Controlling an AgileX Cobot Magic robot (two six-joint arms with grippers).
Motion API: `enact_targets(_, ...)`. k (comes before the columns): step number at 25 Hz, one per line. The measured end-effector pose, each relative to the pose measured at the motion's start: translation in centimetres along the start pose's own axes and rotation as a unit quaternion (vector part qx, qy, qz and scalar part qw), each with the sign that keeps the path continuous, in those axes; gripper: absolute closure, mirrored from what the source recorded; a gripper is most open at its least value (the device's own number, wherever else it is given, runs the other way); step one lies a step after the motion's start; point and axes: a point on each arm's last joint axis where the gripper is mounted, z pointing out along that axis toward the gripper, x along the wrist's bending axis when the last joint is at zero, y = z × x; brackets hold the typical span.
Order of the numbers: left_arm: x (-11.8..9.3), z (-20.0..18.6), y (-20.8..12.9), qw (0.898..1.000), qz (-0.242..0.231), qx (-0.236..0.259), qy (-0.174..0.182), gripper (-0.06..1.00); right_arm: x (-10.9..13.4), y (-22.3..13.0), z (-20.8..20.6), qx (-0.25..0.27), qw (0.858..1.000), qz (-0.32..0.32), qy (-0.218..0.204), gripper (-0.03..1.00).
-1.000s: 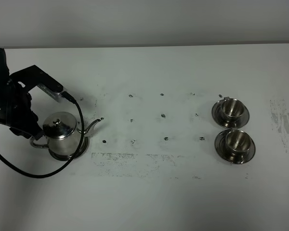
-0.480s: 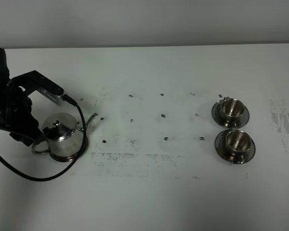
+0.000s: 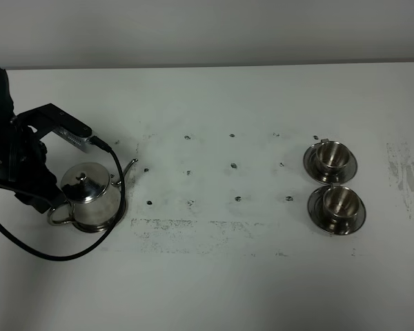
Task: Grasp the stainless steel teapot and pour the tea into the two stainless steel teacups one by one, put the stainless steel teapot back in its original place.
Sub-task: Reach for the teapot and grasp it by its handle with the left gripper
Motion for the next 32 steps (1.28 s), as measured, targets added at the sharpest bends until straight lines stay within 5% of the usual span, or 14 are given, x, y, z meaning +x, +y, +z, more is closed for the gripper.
enact_targets(32, -0.50, -0.10, -0.36, 1.000, -0.001, 0.022, -0.020, 0.58, 0.00, 0.00, 0.00, 0.000, 1.000, 0.000, 0.000, 0.46)
